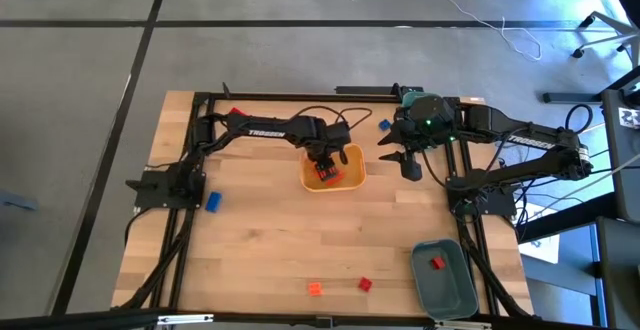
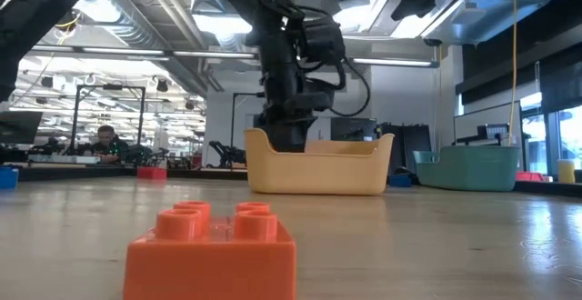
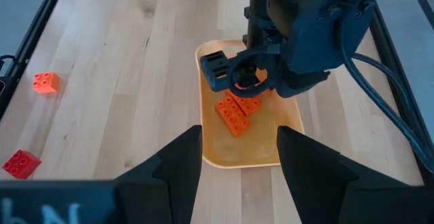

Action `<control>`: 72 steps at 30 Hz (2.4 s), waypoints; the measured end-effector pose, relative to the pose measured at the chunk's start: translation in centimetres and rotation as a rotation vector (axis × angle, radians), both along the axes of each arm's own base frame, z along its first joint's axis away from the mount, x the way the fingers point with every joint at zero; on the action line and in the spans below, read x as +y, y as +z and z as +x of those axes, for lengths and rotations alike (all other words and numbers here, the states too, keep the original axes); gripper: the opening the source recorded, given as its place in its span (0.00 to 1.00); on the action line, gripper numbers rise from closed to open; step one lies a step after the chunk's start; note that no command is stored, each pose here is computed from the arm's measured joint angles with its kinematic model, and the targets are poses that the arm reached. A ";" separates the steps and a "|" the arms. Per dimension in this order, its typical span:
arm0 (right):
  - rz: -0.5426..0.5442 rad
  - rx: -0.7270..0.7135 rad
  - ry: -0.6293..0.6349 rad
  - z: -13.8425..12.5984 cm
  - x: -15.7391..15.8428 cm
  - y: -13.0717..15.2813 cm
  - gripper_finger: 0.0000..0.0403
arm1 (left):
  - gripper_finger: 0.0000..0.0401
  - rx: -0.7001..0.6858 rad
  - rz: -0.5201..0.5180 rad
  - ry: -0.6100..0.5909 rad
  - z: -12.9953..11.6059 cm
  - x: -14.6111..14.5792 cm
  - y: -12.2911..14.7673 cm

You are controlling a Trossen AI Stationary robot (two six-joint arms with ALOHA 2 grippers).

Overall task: Sort & place blocks by color
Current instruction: Put the blue game piece into the green bin

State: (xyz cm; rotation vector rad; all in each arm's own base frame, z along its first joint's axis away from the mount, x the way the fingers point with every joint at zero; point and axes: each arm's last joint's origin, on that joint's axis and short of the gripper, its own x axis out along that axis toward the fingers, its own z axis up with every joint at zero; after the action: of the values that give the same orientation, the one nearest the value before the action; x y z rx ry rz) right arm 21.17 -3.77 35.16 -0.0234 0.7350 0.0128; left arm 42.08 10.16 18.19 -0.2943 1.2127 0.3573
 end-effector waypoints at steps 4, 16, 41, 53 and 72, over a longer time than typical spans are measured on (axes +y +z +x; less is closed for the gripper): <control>-0.002 0.001 0.001 0.0 0.0 0.0 0.47 | 0.42 -0.019 0.005 0.007 -0.3 0.0 1.0; 0.005 0.020 -0.228 -0.1 -0.5 -0.1 0.47 | 0.42 -0.098 0.173 0.168 -5.6 1.2 10.6; 0.307 0.183 -1.077 0.4 -12.8 -6.0 0.47 | 0.42 -0.121 0.161 0.357 -11.8 3.3 15.7; 0.293 0.507 -0.996 2.9 -17.2 -14.5 0.47 | 0.42 -0.116 0.158 0.351 -11.7 3.2 15.7; 0.134 0.662 -0.952 4.0 -19.4 -19.7 0.47 | 0.42 -0.120 0.116 0.299 -11.6 2.9 15.6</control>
State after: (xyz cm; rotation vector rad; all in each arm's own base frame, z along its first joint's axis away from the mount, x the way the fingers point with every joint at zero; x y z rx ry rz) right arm 25.13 -23.16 15.48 0.4795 1.3438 -0.8742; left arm 30.48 13.01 33.83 -0.3924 1.0270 0.6574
